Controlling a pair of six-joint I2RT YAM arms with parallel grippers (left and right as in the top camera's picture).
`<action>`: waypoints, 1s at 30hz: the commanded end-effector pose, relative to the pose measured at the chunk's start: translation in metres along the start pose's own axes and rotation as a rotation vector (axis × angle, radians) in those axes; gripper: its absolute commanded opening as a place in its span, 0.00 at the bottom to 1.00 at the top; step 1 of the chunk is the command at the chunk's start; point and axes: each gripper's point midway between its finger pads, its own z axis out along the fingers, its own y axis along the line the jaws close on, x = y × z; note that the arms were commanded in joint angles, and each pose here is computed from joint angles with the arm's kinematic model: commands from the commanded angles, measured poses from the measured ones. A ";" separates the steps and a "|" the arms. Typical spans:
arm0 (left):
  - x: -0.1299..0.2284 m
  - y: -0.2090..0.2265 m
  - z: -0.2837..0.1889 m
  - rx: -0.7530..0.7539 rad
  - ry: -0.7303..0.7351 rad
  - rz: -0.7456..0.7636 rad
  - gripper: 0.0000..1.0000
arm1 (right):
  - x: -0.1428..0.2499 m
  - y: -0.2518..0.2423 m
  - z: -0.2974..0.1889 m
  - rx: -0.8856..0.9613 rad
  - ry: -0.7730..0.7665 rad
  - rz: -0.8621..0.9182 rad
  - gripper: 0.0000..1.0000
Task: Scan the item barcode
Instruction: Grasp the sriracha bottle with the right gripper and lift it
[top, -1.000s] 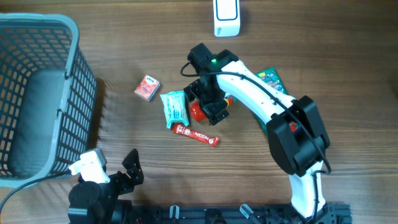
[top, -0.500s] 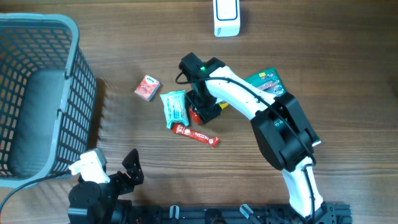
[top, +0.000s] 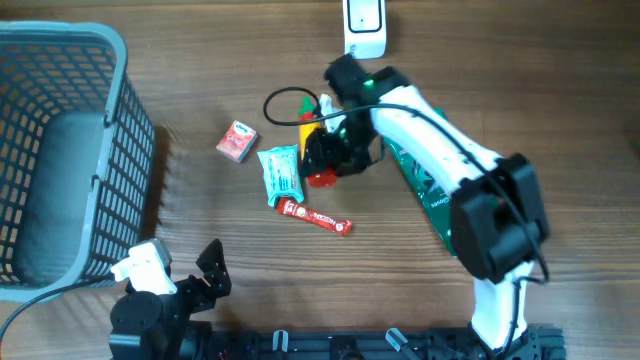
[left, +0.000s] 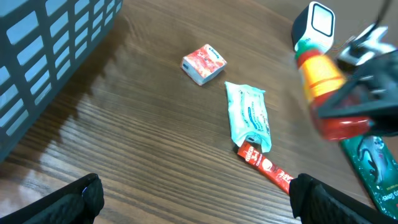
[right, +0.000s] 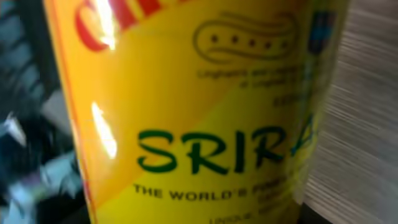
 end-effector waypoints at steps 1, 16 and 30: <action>0.000 0.000 0.000 -0.001 0.000 0.017 1.00 | 0.024 0.046 -0.025 -0.242 0.007 -0.515 0.40; 0.000 0.000 0.000 -0.001 0.000 0.017 1.00 | 0.051 0.127 -0.076 -0.845 -0.061 -0.698 0.48; 0.000 0.000 0.000 -0.001 0.000 0.017 1.00 | 0.052 0.149 -0.103 -0.949 0.406 0.191 0.31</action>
